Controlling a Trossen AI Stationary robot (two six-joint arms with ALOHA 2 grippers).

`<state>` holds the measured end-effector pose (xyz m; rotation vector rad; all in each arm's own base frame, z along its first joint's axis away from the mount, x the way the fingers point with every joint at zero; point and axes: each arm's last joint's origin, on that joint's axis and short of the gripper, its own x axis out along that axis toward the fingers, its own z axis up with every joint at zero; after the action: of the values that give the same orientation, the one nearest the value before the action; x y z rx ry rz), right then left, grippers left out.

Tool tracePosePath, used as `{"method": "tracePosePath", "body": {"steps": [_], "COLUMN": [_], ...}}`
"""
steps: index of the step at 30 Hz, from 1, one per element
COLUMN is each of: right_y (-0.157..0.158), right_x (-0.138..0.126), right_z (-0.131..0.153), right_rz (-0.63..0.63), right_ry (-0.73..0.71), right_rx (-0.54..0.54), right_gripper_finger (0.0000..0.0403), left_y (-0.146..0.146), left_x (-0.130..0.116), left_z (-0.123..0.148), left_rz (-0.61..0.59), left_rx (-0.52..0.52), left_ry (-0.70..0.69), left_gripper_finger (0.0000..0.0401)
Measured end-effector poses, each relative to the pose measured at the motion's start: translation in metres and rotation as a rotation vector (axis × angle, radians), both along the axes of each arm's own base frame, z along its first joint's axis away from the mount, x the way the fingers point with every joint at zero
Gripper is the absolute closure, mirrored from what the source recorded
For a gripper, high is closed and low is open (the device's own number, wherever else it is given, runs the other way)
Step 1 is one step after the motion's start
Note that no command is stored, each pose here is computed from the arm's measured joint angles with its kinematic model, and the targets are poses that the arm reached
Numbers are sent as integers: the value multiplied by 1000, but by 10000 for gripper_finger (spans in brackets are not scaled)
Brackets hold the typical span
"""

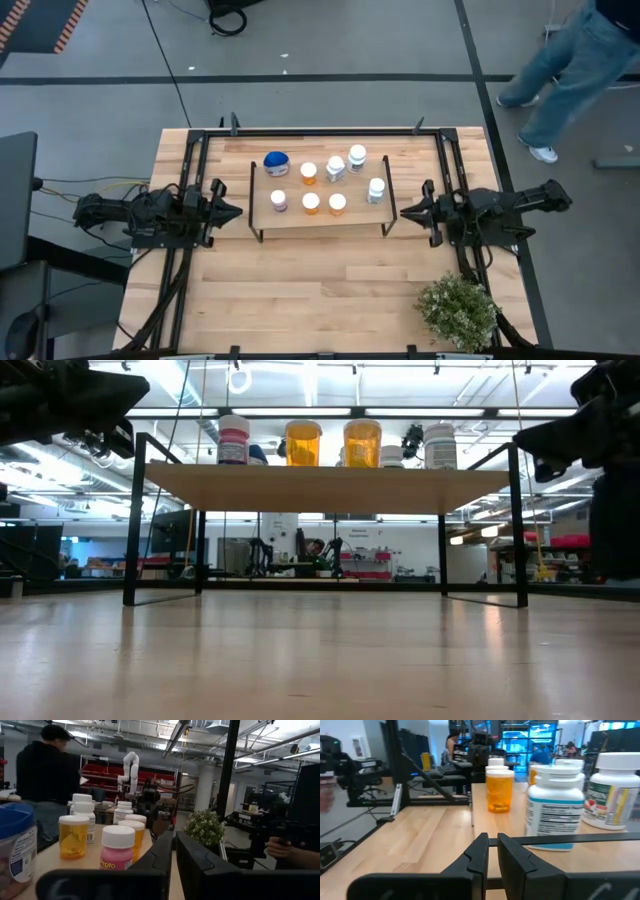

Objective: Pick and place medicine bottles onto shelf by color
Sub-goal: Return to Home Position

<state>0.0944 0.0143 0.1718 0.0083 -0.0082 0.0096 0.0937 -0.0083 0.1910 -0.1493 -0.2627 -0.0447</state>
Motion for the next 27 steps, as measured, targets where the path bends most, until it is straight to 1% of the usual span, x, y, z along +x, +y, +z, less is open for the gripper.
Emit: {"method": "tracePosePath", "body": {"steps": [2,6,10,13,18,27], "right_y": [-1,-1,-1,-1,-1,-3], "right_x": [0,0,1,1,0,-8], "right_z": [0,3,2,4,15,43], "right_rz": [-16,-27,-24,-24,-22,-16], "right_ry": [-1,-9,3,-19,-126,-425], "right_rx": [3,-25,6,6,41,112], "right_gripper_finger": [357,357,357,356,356,356], "left_y": [0,0,0,0,0,0], "left_x": [0,0,0,0,0,0], "left_z": [0,0,0,0,0,0], "left_rz": [0,1,2,2,2,2], "left_rx": [0,3,3,3,3,3], "left_ry": [0,0,0,0,0,0], "left_gripper_finger": [374,378,373,368,366,378]}}
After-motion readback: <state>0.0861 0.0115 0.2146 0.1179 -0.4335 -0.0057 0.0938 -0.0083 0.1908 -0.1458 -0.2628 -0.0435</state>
